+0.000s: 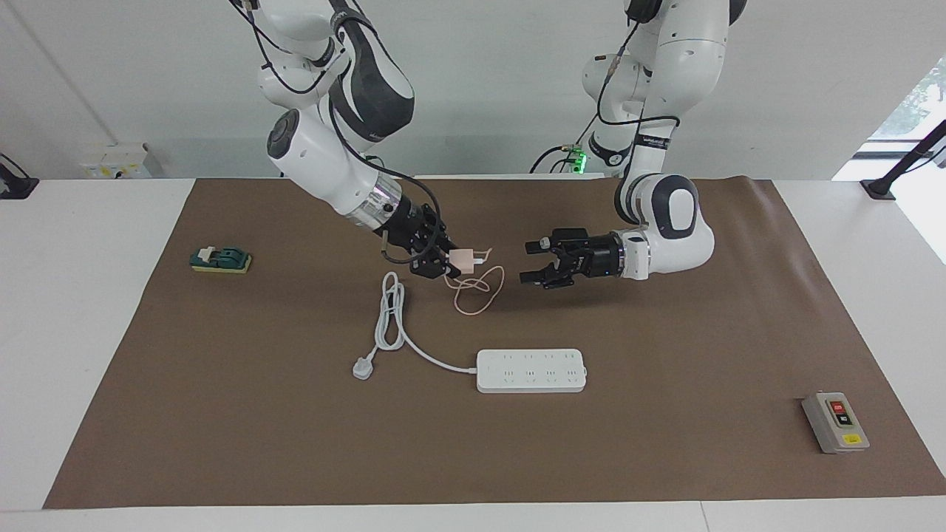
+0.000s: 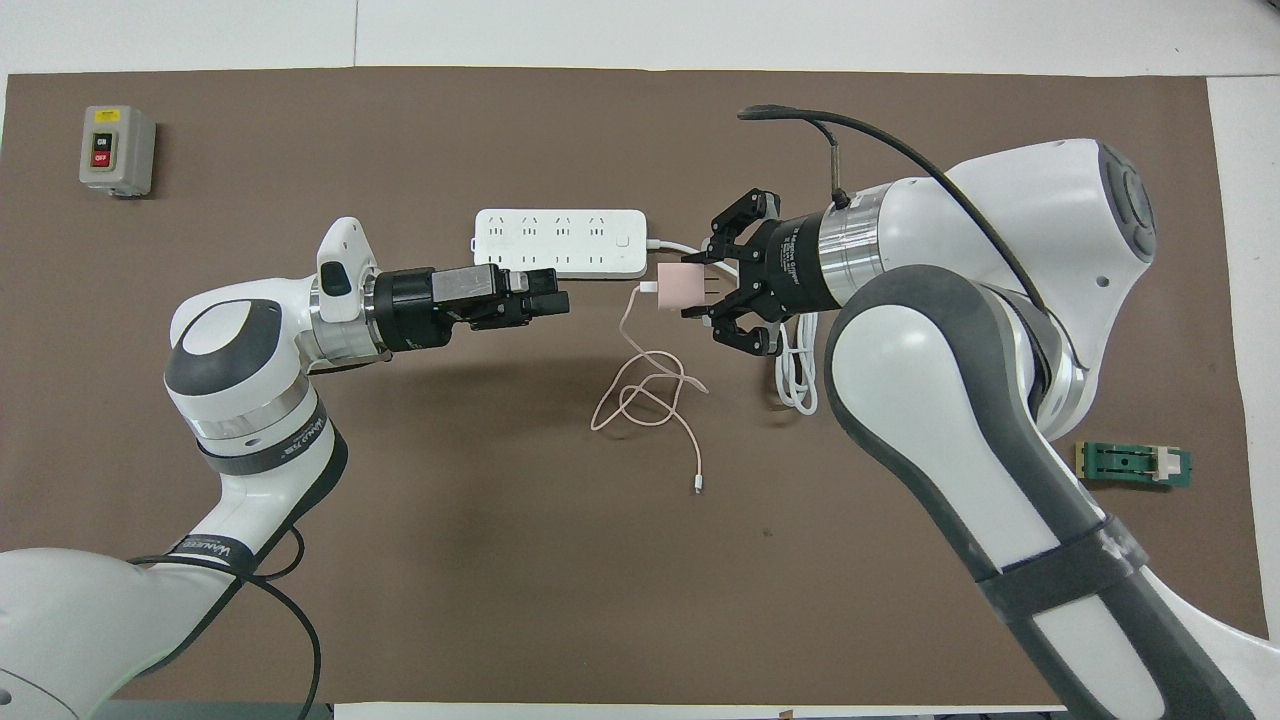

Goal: Plug charger into power strip

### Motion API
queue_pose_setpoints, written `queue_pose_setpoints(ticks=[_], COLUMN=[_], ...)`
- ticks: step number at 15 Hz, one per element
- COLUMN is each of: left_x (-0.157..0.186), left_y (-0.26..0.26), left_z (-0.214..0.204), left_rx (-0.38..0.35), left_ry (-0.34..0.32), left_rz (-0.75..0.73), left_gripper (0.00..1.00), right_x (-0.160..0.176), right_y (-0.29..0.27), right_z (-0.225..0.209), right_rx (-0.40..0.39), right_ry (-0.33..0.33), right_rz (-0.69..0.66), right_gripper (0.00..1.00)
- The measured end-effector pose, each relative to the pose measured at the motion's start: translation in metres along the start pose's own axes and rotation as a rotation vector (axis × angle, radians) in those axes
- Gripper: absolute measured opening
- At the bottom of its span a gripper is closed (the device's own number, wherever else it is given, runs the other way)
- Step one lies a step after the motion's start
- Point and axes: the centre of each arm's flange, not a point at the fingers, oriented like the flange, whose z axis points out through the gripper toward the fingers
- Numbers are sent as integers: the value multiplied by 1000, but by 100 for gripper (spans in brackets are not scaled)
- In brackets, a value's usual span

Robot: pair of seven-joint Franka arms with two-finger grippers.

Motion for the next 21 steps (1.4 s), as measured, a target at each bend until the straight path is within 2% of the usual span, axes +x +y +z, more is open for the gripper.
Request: queue_pose_setpoints(ticks=[5, 10, 21], left_x=[-6, -11, -11], left_y=[-1, -2, -2], left_z=[14, 27, 27], left_rx=[6, 10, 12], left_ry=[-20, -29, -20], left_rz=[-1, -3, 0], left_gripper=[100, 100, 100], right_x=[-18, -43, -50], right_y=[6, 17, 21], right_z=[12, 47, 72], right_rx=[19, 47, 62], right_ry=[-3, 1, 9], right_rz=[-10, -19, -21], right_gripper=[47, 47, 47])
